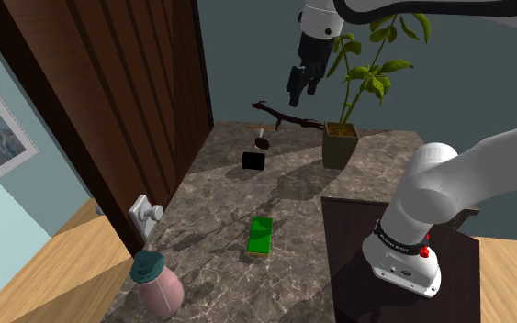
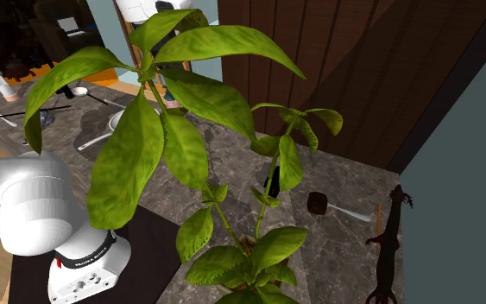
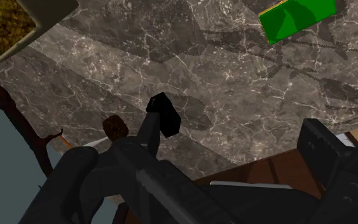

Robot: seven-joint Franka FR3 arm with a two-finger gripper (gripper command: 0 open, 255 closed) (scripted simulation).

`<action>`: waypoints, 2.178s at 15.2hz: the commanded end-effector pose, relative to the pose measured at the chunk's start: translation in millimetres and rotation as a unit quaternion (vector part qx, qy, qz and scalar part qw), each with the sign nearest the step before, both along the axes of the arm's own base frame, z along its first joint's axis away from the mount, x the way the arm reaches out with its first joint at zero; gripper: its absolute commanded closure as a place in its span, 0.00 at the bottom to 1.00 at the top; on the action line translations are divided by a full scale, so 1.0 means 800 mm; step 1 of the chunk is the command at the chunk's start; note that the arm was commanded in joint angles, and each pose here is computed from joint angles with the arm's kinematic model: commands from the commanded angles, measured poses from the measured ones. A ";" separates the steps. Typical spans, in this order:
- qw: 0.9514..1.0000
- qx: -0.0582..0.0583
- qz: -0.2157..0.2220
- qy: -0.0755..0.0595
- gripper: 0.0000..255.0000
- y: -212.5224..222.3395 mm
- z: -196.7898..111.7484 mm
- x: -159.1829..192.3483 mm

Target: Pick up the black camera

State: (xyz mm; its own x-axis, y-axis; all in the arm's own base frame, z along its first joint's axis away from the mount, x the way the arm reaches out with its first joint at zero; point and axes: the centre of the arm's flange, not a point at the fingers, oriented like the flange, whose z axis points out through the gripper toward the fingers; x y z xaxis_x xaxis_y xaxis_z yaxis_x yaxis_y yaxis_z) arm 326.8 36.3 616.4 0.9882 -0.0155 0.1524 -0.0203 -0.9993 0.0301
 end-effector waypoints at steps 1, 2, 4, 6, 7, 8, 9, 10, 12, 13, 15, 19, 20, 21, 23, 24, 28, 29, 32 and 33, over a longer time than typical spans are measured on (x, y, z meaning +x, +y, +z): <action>1.000 0.000 0.000 0.000 0.00 0.000 0.000 0.000; 1.000 0.000 0.004 0.002 0.00 -0.006 -0.012 0.010; 1.000 0.001 0.013 0.007 0.00 -0.018 -0.036 0.031; 1.000 0.002 0.022 0.011 0.00 -0.030 -0.061 0.052; 1.000 0.003 0.026 0.014 0.00 -0.035 -0.073 0.062; 0.999 0.003 0.031 0.016 0.00 -0.041 -0.086 0.072; 0.999 0.004 0.035 0.018 0.00 -0.046 -0.098 0.083; 0.999 0.004 0.039 0.021 0.00 -0.051 -0.111 0.093; 0.999 0.005 0.048 0.025 0.00 -0.062 -0.136 0.113; 0.998 0.006 0.053 0.028 0.00 -0.067 -0.148 0.124; 0.998 0.007 0.061 0.032 0.00 -0.077 -0.174 0.144; 0.996 0.009 0.079 0.041 0.00 -0.095 -0.225 0.185; 0.996 0.009 0.083 0.044 0.00 -0.099 -0.238 0.195; 0.995 0.009 0.087 0.046 0.00 -0.103 -0.252 0.205; 0.994 0.010 0.096 0.050 0.00 -0.111 -0.278 0.225; 0.993 0.011 0.101 0.053 0.00 -0.115 -0.291 0.235; 0.991 0.013 0.118 0.062 0.00 -0.130 -0.344 0.275; 0.990 0.013 0.122 0.064 0.00 -0.133 -0.358 0.285; 0.988 0.015 0.135 0.071 0.00 -0.143 -0.398 0.314; 0.987 0.015 0.140 0.073 0.00 -0.146 -0.412 0.324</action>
State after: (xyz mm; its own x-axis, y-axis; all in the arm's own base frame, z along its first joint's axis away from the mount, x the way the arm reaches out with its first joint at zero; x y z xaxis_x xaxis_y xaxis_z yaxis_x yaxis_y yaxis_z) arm 575.6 -77.8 297.3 0.9685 0.2485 0.0152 0.2487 -0.9684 -0.0154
